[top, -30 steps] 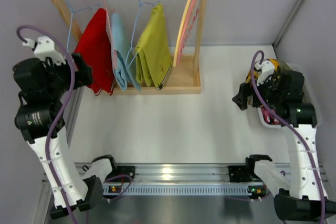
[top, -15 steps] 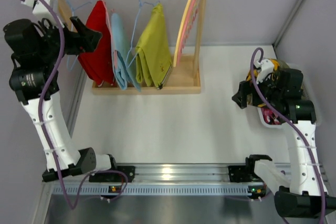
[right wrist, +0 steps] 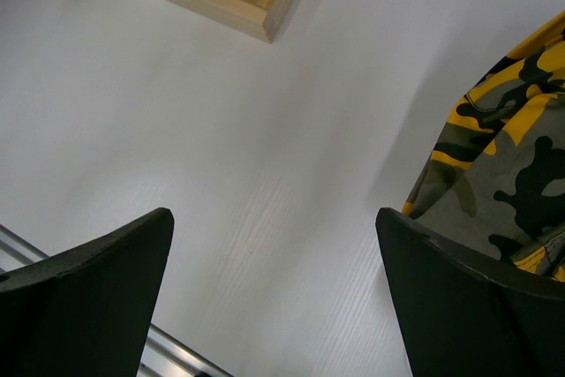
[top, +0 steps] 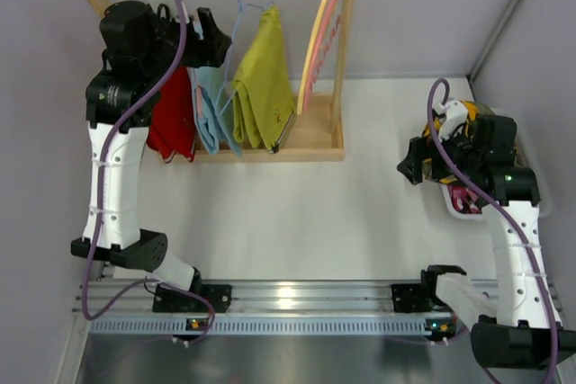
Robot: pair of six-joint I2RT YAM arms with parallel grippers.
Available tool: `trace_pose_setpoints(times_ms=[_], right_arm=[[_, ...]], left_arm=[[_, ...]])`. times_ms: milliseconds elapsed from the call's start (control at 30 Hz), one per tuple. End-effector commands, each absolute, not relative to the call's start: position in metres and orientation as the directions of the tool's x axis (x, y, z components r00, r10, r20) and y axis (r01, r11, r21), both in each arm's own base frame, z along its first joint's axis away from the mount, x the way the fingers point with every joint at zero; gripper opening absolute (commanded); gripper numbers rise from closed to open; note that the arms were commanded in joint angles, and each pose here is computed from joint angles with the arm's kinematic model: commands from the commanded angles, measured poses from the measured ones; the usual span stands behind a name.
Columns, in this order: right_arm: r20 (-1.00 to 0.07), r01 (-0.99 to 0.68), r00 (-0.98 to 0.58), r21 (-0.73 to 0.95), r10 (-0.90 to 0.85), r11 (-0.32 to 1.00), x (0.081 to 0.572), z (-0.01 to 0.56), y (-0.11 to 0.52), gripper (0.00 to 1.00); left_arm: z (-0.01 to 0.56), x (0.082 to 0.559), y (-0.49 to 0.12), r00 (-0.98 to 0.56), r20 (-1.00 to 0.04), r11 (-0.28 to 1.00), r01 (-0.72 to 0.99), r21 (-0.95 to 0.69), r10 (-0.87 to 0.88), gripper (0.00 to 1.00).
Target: Remove the trousers from the hanger
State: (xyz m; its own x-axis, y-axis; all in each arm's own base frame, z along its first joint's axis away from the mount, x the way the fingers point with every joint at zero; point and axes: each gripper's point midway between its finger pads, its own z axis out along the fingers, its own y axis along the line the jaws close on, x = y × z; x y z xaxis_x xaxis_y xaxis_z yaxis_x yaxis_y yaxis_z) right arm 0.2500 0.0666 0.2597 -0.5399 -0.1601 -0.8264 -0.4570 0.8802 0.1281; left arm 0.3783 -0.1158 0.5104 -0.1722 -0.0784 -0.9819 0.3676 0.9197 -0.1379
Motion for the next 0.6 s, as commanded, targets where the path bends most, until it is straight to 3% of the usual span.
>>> trace_pose_setpoints(times_ms=[0, 567], right_arm=[[-0.863, -0.472, -0.476, 0.090, -0.167, 0.877, 0.256, 0.283, 0.069, 0.99], [-0.860, -0.473, -0.475, 0.073, -0.184, 0.878, 0.253, 0.274, 0.067, 0.99]], left_arm=[[0.531, 0.396, -0.125, -0.056, -0.998, 0.937, 0.344, -0.059, -0.042, 0.78], [0.506, 0.445, -0.149, -0.087, -0.994, 0.953, 0.290, -0.092, -0.069, 0.76]])
